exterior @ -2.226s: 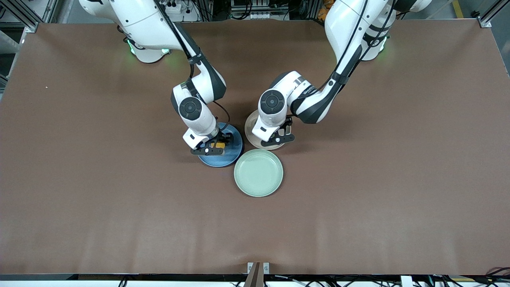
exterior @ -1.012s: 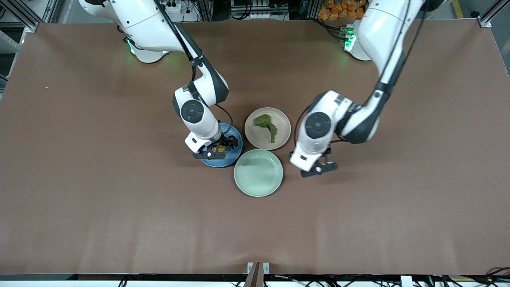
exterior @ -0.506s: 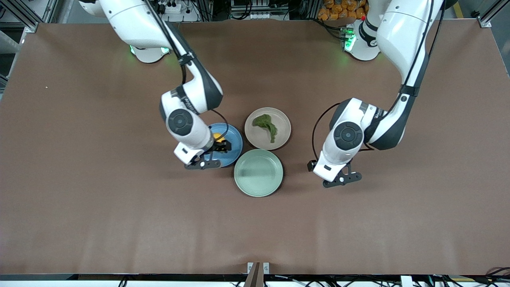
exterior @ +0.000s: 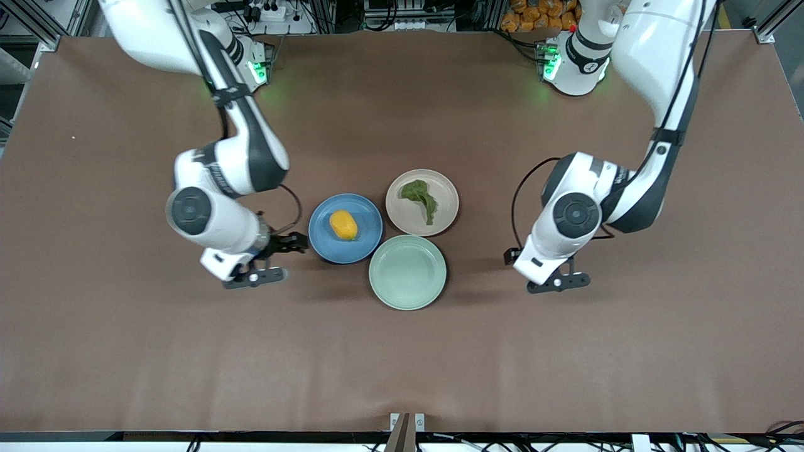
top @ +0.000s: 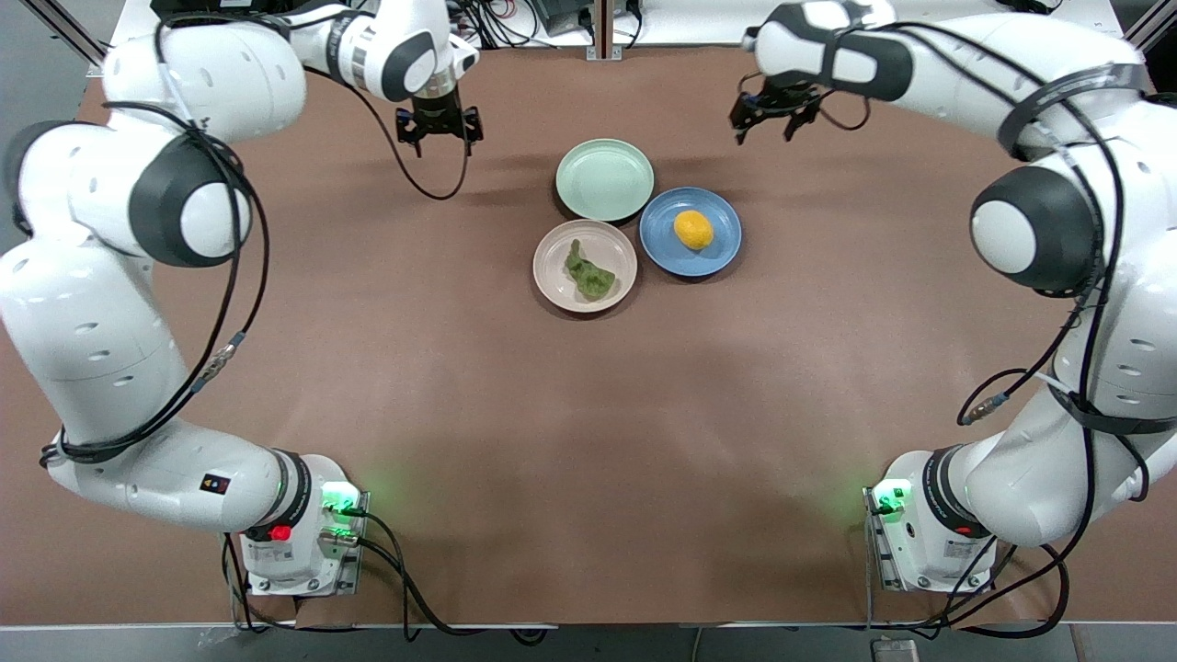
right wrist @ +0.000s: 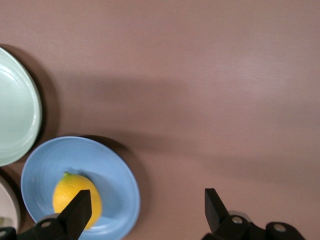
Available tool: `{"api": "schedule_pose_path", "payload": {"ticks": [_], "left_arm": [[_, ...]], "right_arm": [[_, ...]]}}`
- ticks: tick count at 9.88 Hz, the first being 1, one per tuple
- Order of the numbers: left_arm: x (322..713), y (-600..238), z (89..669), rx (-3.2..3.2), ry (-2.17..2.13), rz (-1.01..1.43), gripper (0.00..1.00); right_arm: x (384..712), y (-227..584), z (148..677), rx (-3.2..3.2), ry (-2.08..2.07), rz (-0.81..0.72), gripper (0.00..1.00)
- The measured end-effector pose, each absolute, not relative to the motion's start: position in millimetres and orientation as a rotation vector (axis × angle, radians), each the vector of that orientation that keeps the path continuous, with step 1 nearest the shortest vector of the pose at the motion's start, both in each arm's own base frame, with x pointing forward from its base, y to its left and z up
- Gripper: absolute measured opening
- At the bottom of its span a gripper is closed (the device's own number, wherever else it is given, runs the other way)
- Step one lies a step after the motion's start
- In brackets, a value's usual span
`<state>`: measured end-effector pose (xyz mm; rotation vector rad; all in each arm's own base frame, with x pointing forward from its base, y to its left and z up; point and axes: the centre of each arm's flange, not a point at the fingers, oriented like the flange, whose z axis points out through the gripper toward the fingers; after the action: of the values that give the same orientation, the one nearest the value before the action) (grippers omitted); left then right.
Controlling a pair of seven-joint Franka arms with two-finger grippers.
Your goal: Place lemon and lettuce in plates
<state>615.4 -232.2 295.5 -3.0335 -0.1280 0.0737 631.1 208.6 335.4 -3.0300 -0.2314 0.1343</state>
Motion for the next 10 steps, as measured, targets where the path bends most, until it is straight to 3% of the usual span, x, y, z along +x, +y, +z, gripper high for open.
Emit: {"api": "schedule_pose_path", "payload": {"ticks": [6, 10], "left_arm": [[578, -173, 361, -3.045, -0.065, 0.032, 1.0], [572, -145, 453, -3.117, -0.127, -0.172, 1.0]], "right_arm": [[643, 89, 376, -3.088, -0.187, 0.112, 1.0], [627, 14, 399, -3.076, -0.039, 0.117, 1.0]]}}
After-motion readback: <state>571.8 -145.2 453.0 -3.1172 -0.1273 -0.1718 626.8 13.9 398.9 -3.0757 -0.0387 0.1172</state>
